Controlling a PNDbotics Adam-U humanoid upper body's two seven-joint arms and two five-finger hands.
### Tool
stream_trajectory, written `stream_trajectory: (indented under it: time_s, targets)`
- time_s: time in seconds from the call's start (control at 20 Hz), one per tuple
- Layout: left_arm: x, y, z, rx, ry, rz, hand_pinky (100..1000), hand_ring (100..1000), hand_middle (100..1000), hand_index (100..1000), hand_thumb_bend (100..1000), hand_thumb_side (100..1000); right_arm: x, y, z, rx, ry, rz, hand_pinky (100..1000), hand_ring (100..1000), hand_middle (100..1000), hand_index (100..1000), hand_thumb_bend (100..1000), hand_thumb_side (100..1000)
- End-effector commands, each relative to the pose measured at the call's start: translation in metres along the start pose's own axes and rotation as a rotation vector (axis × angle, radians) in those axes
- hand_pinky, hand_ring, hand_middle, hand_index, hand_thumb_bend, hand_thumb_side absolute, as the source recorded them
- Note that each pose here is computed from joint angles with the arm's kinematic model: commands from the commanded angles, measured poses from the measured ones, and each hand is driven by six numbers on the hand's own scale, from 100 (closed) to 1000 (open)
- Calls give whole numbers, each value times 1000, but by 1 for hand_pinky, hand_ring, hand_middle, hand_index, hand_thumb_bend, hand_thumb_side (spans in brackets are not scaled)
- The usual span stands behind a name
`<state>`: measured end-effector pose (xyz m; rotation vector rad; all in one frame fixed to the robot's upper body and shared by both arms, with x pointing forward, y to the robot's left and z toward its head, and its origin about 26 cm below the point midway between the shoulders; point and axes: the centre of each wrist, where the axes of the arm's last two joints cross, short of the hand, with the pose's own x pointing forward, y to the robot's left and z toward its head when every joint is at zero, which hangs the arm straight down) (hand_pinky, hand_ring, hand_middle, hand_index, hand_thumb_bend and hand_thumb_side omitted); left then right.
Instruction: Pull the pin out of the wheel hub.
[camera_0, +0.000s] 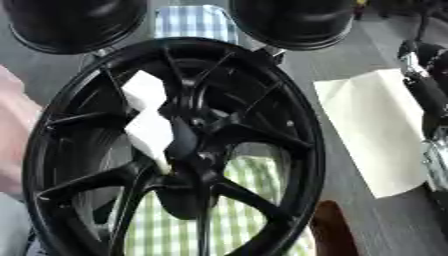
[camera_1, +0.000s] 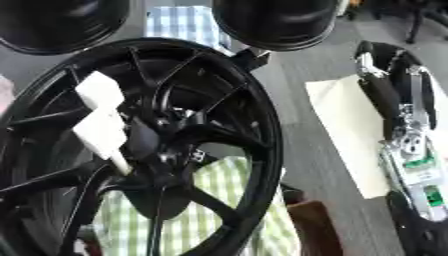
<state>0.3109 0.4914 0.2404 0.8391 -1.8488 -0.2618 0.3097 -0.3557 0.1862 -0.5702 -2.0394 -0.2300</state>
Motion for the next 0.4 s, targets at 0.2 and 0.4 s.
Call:
stream_trajectory:
  time_s: [0.2,0.4]
  targets:
    - [29,-28,10,64,-88,181,722,644,619,697,381,651,10,-2,-4,12,-41,0,814,761,590,704,234,430]
    - [42,-56,23,80,-93,324,718,636,612,695,386,656,11,-1,-4,16,-43,-3,814,760,591,704,237,427]
